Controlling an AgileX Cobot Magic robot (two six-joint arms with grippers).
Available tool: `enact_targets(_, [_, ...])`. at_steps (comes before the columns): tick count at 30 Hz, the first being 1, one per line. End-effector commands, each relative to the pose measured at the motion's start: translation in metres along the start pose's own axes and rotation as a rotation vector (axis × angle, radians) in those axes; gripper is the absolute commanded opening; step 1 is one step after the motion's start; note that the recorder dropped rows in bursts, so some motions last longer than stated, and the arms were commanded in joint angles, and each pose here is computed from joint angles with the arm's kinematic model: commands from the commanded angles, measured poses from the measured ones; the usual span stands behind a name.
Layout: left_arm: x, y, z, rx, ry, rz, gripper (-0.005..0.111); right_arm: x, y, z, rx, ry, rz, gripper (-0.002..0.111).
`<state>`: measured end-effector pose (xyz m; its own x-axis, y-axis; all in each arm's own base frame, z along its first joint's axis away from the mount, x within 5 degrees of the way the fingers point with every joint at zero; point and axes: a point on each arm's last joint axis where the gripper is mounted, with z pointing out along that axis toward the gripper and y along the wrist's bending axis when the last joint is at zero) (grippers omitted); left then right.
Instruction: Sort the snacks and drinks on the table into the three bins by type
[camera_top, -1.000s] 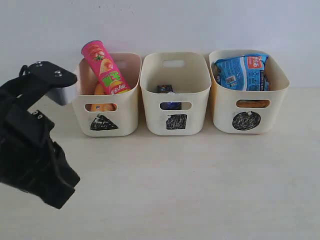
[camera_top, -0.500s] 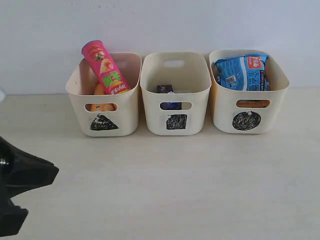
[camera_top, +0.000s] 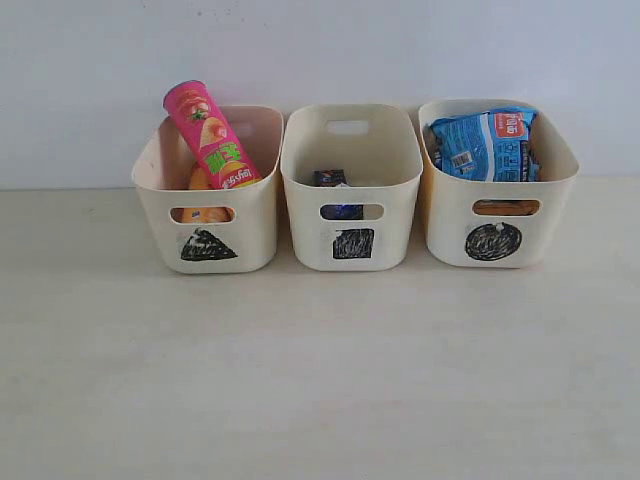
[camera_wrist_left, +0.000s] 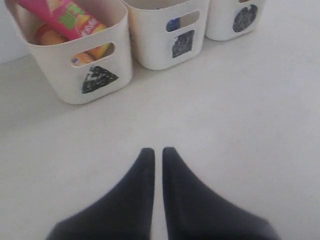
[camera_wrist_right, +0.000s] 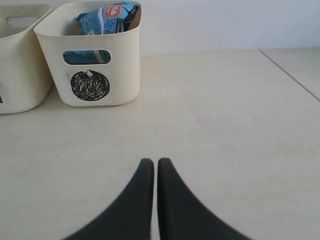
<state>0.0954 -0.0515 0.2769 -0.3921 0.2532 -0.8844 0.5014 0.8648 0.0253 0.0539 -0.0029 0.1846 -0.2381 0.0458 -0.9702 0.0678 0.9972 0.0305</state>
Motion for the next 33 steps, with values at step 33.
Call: enact_targets(33, [0.085,0.015,-0.022,-0.396,-0.402,-0.123,0.004,0.001,0.0,0.0,-0.001,-0.008,-0.002,0.0])
